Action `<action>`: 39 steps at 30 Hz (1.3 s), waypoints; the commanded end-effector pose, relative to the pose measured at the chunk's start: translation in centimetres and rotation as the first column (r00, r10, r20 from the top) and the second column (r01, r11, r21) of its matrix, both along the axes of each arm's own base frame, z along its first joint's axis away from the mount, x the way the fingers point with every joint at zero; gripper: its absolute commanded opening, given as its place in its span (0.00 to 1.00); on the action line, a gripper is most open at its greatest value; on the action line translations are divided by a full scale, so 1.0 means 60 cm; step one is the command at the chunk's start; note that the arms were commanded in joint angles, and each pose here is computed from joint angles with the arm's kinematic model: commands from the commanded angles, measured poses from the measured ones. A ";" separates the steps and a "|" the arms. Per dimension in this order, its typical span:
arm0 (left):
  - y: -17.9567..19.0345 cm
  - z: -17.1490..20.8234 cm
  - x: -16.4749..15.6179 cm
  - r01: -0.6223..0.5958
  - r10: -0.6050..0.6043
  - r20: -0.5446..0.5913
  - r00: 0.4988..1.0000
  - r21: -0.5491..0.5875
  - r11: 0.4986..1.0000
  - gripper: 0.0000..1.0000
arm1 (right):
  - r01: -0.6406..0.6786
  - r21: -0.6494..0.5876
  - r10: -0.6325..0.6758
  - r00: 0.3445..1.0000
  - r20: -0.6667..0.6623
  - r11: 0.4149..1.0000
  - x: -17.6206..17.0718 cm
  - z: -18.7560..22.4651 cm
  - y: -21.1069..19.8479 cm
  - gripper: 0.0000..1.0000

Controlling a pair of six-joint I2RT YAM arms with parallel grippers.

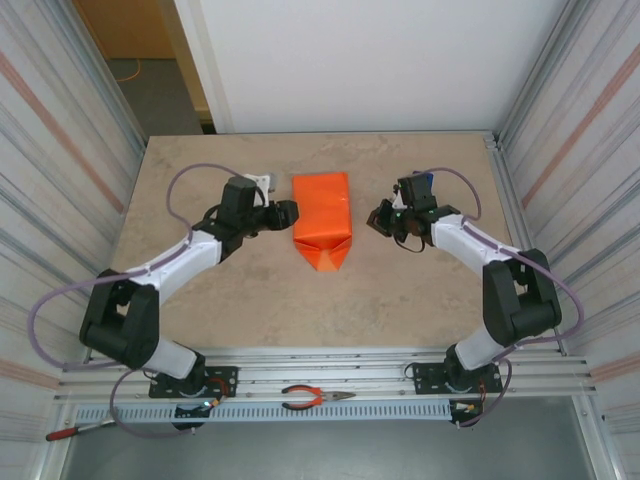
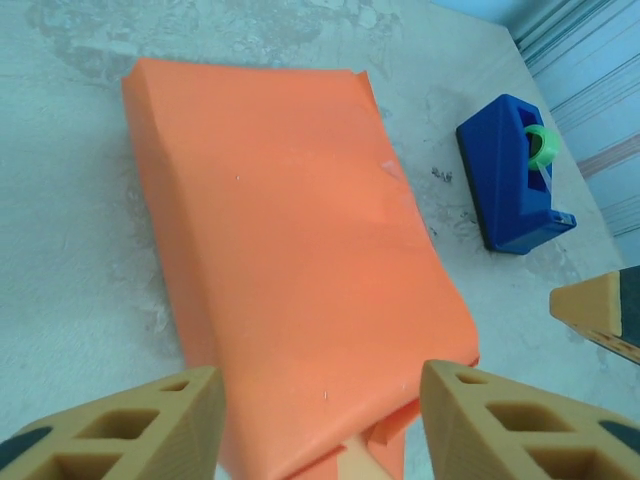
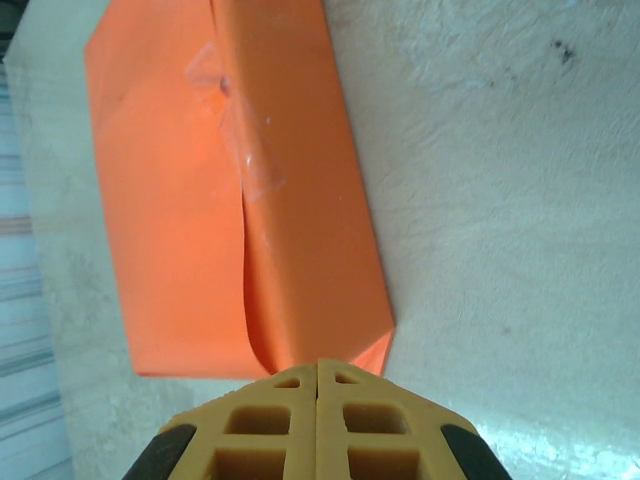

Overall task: Wrap the gift box in paper
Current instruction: Press the wrapping paper onto the gift box.

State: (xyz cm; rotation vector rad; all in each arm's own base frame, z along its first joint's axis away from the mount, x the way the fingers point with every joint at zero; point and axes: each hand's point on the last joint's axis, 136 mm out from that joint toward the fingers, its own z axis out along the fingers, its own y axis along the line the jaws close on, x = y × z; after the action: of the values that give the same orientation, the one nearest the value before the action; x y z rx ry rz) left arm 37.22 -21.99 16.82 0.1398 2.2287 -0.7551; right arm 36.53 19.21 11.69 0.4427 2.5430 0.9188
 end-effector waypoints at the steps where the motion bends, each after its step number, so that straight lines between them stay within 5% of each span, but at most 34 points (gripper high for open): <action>1: 0.002 -0.047 -0.048 0.018 -0.014 -0.060 0.998 0.071 0.997 0.48 | -0.059 0.034 0.059 0.998 0.019 0.998 -0.025 0.001 0.026 0.00; 8: -0.029 -0.107 -0.115 0.048 -0.036 -0.098 0.995 0.122 0.991 0.20 | -0.157 0.006 0.157 0.988 -0.012 0.988 -0.075 -0.045 0.090 0.00; 13: -0.050 -0.145 -0.121 0.052 -0.033 -0.125 0.992 0.147 0.988 0.12 | -0.156 0.013 0.157 0.987 -0.038 0.988 -0.091 -0.086 0.108 0.00; 39: -0.075 -0.184 -0.044 0.055 -0.053 -0.015 0.998 0.306 0.950 0.05 | -0.093 -0.005 0.092 0.990 -0.107 0.996 -0.089 -0.135 0.085 0.00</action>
State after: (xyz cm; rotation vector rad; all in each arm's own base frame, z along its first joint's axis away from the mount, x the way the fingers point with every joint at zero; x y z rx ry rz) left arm 33.13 -26.08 4.77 0.3371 2.3992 -0.4579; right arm 31.27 24.97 4.44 0.3414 2.6552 0.9661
